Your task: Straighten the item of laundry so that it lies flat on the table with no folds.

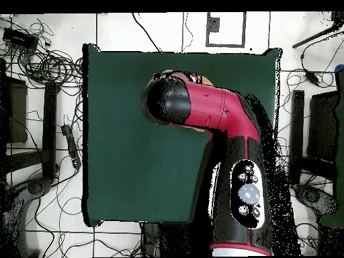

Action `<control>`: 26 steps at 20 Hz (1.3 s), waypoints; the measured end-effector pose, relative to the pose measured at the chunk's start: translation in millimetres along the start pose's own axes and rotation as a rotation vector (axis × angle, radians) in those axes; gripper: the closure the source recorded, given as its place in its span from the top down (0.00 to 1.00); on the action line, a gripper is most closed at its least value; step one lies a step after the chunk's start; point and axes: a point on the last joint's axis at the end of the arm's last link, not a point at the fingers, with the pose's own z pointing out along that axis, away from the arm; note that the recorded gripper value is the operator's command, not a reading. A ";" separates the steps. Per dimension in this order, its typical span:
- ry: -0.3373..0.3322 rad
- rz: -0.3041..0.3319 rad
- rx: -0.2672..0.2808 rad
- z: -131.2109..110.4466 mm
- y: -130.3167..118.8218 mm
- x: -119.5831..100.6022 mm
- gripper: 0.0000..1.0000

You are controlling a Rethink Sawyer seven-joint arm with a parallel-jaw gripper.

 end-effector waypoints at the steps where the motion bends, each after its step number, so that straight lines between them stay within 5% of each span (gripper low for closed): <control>1: 0.002 0.000 0.000 0.0 -0.2 0.0 1.00; 14: 0.092 0.022 0.031 -3.3 -51.8 0.0 1.00; 26: 0.130 0.007 0.081 29.7 -92.9 25.2 1.00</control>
